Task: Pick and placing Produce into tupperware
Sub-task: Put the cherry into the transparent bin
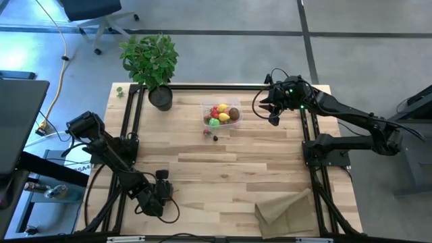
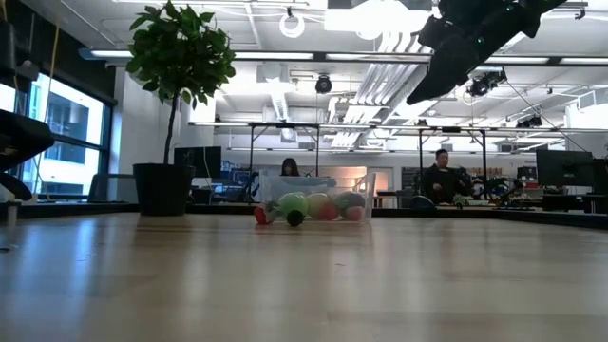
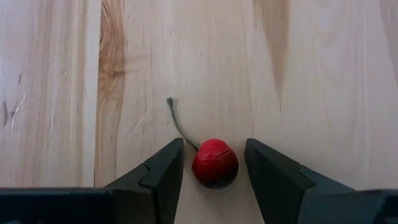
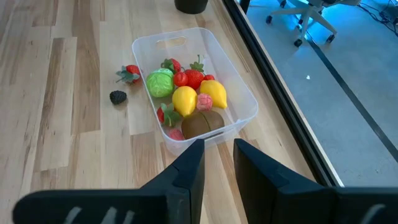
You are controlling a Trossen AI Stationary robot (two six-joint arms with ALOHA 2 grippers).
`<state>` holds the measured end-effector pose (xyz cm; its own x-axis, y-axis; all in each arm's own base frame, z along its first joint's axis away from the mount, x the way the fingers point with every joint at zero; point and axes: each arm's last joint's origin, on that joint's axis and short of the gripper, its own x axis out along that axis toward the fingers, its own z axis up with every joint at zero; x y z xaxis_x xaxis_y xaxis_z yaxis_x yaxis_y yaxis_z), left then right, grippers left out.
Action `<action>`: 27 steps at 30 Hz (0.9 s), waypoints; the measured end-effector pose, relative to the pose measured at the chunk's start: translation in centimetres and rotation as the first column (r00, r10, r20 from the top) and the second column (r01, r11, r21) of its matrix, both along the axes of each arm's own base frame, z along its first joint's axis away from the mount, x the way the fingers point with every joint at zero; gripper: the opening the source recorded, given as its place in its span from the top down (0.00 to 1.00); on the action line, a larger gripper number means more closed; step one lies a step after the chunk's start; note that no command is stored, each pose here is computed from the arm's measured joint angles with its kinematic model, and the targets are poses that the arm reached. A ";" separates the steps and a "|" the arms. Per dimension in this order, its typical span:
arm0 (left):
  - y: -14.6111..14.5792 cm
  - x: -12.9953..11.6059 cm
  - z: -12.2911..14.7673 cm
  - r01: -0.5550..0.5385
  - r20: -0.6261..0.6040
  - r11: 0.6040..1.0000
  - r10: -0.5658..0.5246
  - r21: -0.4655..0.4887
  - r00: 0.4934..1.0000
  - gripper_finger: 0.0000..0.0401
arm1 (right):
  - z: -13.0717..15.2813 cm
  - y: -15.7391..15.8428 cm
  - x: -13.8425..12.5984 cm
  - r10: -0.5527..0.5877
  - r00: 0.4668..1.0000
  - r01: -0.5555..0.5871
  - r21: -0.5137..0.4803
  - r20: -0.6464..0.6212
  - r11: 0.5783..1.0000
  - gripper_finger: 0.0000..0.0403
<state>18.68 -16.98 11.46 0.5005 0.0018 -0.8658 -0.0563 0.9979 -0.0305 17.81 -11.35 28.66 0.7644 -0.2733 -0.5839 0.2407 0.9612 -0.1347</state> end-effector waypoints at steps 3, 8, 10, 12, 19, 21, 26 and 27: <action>0.0 0.0 0.0 0.000 0.000 1.000 0.000 0.000 1.000 0.64 | 0.0 0.0 0.0 0.000 1.000 0.000 0.000 0.000 1.000 0.81; 0.0 0.0 0.0 -0.003 0.001 1.000 0.003 -0.004 1.000 0.75 | 0.0 0.0 0.0 0.000 1.000 0.000 0.000 0.000 1.000 0.81; 0.0 0.0 0.0 -0.003 0.001 1.000 0.003 -0.005 1.000 0.77 | 0.0 0.0 0.0 0.000 1.000 0.000 0.000 0.000 1.000 0.81; 0.0 0.0 0.0 -0.003 0.001 1.000 0.003 -0.006 1.000 0.79 | 0.0 0.0 0.0 0.000 1.000 0.000 0.000 0.000 1.000 0.81; -0.1 0.0 0.0 -0.001 0.000 1.000 0.001 -0.010 1.000 0.78 | 0.0 0.0 0.0 0.000 1.000 0.000 0.000 0.000 1.000 0.81; -0.1 0.1 0.0 -0.002 0.003 1.000 0.002 -0.011 1.000 0.78 | 0.0 0.0 0.0 0.000 1.000 0.000 0.000 0.000 1.000 0.81; -0.3 0.3 0.1 -0.003 0.027 1.000 0.004 -0.028 1.000 0.79 | 0.0 0.0 0.0 0.000 1.000 0.000 0.000 0.000 1.000 0.81; -0.4 0.4 0.2 -0.003 0.030 1.000 0.004 -0.028 1.000 0.79 | 0.0 0.0 0.0 -0.001 1.000 0.001 0.000 0.000 1.000 0.81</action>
